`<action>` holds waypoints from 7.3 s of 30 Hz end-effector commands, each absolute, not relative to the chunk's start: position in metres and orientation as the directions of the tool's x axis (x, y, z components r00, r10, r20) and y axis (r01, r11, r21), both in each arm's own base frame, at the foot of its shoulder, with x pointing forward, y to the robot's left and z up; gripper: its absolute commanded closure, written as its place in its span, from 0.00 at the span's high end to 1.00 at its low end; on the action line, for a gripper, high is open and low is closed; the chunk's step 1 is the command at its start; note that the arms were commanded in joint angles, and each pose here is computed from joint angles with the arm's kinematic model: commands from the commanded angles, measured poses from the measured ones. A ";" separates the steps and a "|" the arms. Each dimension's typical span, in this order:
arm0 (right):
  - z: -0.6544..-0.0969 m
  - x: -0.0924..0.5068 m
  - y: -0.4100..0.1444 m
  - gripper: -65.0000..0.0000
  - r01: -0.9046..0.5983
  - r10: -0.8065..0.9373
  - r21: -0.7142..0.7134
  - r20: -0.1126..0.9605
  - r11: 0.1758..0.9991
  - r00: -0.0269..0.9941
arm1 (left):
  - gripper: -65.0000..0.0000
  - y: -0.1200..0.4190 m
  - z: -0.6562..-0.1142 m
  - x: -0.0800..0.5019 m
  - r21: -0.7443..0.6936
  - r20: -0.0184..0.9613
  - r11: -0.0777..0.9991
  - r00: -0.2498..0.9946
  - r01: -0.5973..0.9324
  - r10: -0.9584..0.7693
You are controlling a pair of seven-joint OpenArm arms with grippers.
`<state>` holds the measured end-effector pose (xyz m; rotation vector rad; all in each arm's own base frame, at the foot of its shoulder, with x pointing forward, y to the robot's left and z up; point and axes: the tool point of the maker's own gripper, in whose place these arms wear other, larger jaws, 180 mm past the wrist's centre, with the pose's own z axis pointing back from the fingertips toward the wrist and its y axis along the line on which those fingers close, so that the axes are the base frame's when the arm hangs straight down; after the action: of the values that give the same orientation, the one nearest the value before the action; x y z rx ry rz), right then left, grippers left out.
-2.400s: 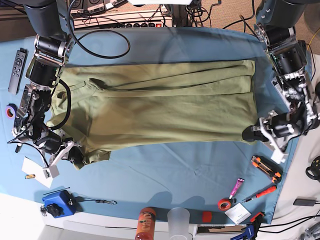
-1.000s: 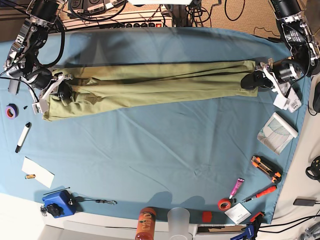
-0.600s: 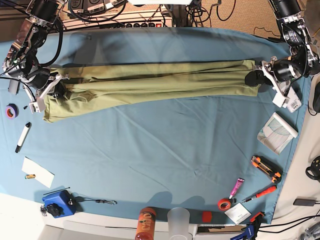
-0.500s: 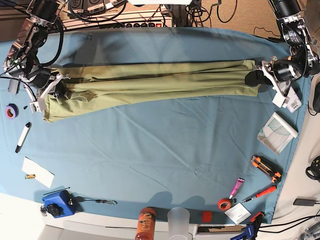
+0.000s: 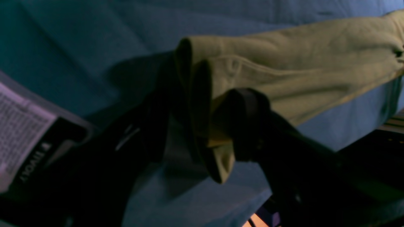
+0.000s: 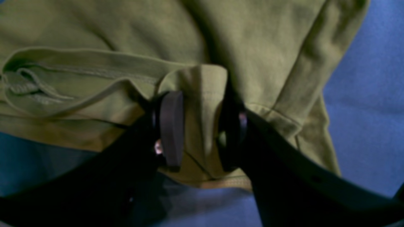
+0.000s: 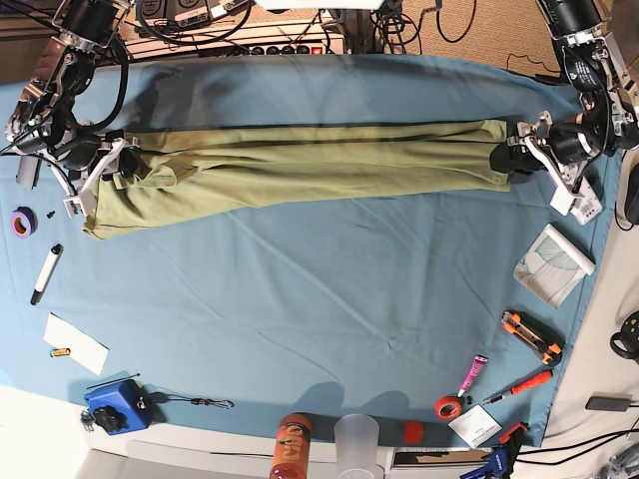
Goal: Layout the t-shirt on the table in an organized manner, then fold the t-shirt properly
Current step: 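Lay the stretched strip flat on the table with both grippers, then carry the left gripper's end of the strip toward the right gripper, folding it over, then release the left gripper and regrasp the strip end with the right gripper, then fold the right gripper's end of the strip over onto the folded stack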
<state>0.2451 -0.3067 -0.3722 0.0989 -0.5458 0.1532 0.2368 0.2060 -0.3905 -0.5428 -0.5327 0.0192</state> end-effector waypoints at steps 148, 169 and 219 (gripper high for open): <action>-0.238 0.287 -0.328 0.33 -0.144 -0.123 0.208 0.884 0.967 0.451 | 0.12 -0.037 -0.290 0.234 0.090 0.773 0.828 0.486 0.554 -0.409; -0.287 0.270 -0.352 0.52 -0.028 -0.123 0.178 0.777 0.984 0.617 | 0.12 -0.038 -0.292 0.231 0.083 0.770 0.828 0.492 0.555 -0.406; -0.306 0.318 -0.377 0.00 -0.036 0.047 -0.030 0.642 0.999 0.765 | 0.12 -0.024 -0.303 0.226 0.101 0.721 0.854 0.554 0.511 -0.416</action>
<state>0.3082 -0.3704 -0.3263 0.0044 -0.6369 0.0331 0.2233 -0.0239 -0.3100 -0.1228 -0.7880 -0.5607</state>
